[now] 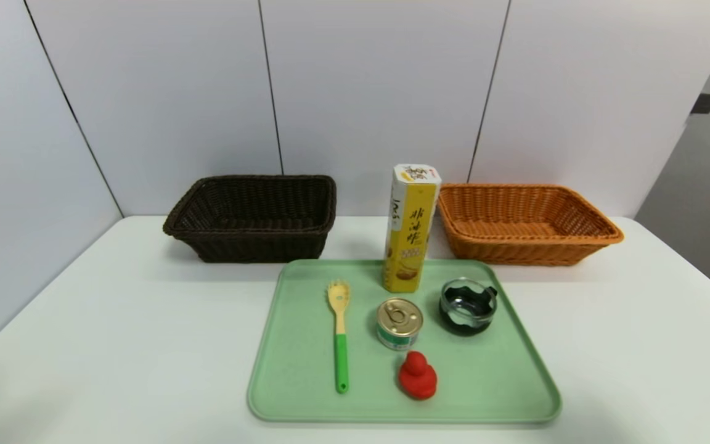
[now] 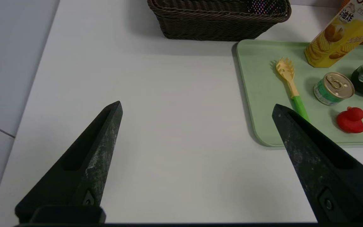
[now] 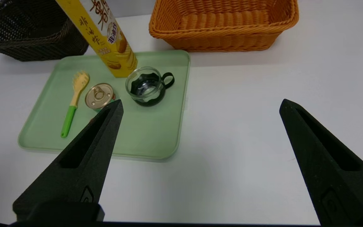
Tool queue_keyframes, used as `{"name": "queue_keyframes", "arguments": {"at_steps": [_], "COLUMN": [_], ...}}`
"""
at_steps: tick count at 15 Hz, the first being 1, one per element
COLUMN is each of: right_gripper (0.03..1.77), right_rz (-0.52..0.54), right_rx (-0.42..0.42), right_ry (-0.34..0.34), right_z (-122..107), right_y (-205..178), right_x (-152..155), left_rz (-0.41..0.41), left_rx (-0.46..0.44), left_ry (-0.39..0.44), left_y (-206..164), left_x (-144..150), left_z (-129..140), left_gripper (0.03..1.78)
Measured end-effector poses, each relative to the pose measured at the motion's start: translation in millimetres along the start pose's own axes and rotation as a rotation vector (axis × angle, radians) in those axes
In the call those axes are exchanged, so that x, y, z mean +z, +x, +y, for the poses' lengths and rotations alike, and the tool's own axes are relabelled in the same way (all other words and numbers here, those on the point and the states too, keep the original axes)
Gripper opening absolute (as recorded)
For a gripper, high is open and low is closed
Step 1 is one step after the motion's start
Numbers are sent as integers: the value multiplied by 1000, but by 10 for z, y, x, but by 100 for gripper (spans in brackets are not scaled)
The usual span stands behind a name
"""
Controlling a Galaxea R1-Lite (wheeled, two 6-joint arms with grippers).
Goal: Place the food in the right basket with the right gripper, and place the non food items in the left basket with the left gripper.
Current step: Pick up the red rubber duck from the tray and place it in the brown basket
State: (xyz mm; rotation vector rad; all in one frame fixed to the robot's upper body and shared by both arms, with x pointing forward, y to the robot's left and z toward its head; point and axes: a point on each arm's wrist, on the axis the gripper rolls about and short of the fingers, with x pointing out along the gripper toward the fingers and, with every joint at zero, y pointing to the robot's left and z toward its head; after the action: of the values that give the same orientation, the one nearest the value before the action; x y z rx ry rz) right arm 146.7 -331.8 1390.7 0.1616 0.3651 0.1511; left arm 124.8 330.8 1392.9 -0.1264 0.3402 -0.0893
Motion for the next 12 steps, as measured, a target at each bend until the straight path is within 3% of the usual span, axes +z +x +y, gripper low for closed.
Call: {"name": "queue_keyframes", "arguments": {"at_steps": [4, 7, 12], "right_gripper": [171, 171, 171], "right_rz": [217, 351, 504], "right_rx": [12, 31, 53], "right_ry": [44, 68, 15], "right_z": [110, 482, 1118], "right_y": [713, 1140, 1493], "right_x": [255, 242, 19], "left_rz": [135, 163, 296], "left_rx": [-60, -112, -124], "left_ry": [-66, -50, -62], "left_y": [451, 741, 1136], "left_x": [154, 207, 130], "left_z": [-12, -69, -370], "left_gripper": [169, 169, 169]}}
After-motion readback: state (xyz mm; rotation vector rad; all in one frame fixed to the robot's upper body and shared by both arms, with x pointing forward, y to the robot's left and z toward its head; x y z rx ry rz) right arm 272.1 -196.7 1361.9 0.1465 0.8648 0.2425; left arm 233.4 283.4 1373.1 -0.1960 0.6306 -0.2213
